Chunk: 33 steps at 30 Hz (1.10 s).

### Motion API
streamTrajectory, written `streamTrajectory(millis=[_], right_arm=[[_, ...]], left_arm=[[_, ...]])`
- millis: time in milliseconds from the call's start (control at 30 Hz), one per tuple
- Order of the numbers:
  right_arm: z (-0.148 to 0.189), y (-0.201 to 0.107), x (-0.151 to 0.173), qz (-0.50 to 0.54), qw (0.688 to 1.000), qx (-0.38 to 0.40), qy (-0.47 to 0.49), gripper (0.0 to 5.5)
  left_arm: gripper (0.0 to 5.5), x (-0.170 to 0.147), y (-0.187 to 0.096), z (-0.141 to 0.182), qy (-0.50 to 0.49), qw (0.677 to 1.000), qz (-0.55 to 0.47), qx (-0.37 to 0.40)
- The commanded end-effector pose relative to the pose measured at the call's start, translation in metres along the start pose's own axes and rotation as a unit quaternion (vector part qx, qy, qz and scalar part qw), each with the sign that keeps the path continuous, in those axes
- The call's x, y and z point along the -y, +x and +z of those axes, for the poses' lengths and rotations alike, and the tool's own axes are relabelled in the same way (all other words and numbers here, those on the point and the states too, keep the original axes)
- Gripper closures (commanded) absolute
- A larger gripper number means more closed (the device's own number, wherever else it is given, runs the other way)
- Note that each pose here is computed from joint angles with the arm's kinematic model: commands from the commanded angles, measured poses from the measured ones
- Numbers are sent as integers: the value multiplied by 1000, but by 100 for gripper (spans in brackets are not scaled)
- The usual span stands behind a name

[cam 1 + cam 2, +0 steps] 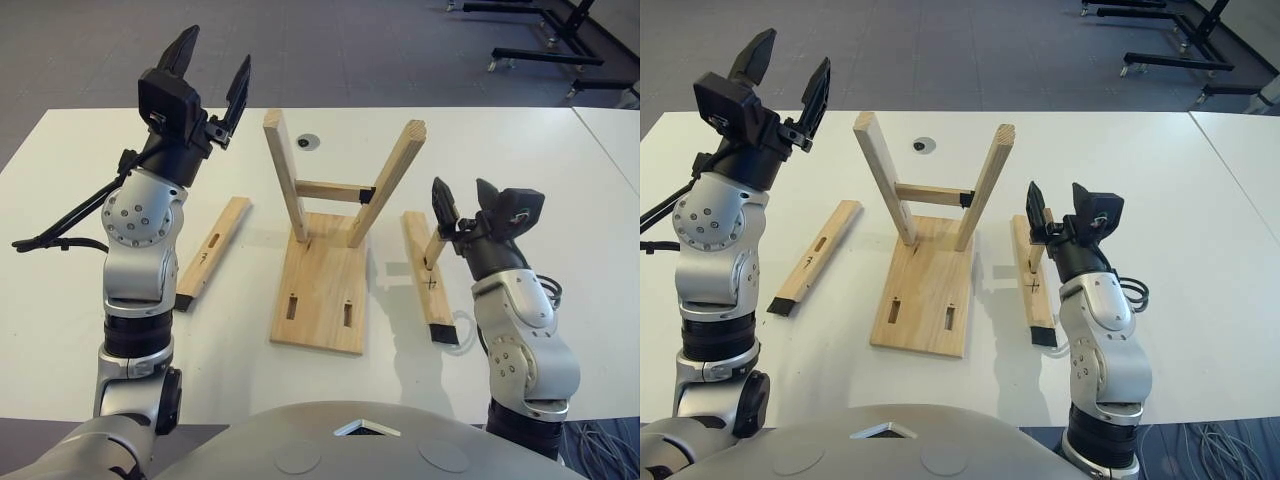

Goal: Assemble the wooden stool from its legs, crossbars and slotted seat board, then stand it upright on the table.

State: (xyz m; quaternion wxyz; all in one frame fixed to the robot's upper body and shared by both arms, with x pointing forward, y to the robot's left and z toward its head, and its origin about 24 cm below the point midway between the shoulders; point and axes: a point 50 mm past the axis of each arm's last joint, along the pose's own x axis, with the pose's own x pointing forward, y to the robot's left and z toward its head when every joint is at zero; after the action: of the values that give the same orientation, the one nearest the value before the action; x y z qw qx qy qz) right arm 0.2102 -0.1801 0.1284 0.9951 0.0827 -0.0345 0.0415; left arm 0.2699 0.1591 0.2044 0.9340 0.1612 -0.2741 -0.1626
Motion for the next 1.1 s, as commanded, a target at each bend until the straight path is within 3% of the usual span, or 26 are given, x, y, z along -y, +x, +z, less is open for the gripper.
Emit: streamTrajectory(millis=[33, 400, 767, 833, 967, 1100], right_arm=[[12, 6, -2, 4, 1000, 24, 0, 186], [23, 31, -4, -73, 995, 16, -59, 186], [39, 43, -18, -66, 993, 23, -94, 186], [28, 44, -12, -75, 992, 1, -100, 186], [-47, 35, 10, -87, 969, -190, -134, 186], [-50, 35, 13, -81, 970, -195, -122, 186]], left_arm=[[249, 0, -3, -3, 1, 1000, 4, -8], [249, 3, -1, -5, -2, 1000, 6, -5], [249, 5, -2, -4, -3, 1000, 12, -4], [249, 6, -2, -4, -4, 1000, 11, -3], [249, 9, 0, -5, -9, 1000, 4, -2], [249, 6, -1, -5, -6, 1000, 9, -3]])
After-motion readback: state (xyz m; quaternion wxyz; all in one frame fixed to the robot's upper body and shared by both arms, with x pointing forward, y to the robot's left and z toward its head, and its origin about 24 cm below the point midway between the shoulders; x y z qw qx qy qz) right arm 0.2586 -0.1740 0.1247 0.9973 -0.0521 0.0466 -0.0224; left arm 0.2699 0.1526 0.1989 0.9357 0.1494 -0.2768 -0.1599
